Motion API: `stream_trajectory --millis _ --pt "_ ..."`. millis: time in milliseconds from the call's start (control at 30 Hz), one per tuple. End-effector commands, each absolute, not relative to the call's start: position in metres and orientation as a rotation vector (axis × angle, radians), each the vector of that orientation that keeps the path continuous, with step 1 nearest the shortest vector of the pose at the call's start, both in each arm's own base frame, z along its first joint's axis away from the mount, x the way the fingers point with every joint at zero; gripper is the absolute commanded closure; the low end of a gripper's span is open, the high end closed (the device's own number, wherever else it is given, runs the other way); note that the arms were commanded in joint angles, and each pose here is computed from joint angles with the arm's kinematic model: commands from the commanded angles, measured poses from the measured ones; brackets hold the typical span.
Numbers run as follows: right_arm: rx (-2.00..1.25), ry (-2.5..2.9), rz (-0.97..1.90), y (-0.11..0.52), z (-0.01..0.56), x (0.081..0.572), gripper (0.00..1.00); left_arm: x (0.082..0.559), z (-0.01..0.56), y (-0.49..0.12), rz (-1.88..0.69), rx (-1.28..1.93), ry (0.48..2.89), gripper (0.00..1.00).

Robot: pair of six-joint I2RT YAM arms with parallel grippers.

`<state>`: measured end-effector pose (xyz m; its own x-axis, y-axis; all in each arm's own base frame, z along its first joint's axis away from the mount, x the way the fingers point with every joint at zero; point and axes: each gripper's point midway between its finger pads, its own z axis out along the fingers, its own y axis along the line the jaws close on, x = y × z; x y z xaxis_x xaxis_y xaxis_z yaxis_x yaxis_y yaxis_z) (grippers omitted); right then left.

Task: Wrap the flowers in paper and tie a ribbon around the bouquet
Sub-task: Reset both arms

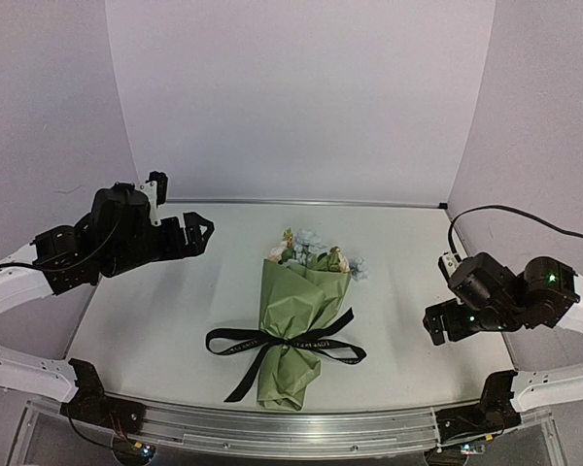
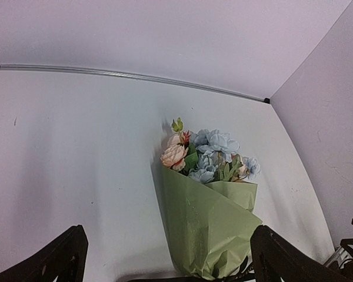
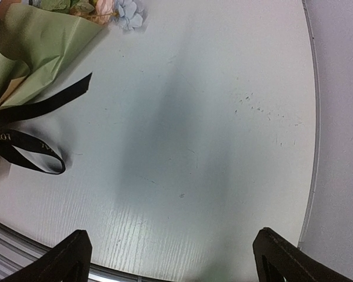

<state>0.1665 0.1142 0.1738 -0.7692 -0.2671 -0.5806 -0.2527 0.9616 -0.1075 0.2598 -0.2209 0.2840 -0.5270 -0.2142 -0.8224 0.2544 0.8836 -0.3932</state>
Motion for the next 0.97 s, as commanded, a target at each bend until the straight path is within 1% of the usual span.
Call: stream_trajectory --millis 0,567,933 --pt "-0.367 2.456 -0.079 0.1064 0.177 0.1686 0.02 0.2608 0.3031 -0.2179 -0.596 0.018 1.991 0.0" --pt "-0.372 2.457 -0.089 0.1082 0.1782 0.1704 0.02 0.2586 0.3009 -0.2169 -0.604 0.018 1.996 0.0" --pt "-0.352 2.439 -0.121 0.108 0.1833 0.1762 0.02 0.2561 0.3096 -0.2258 -0.681 0.037 1.963 0.0"
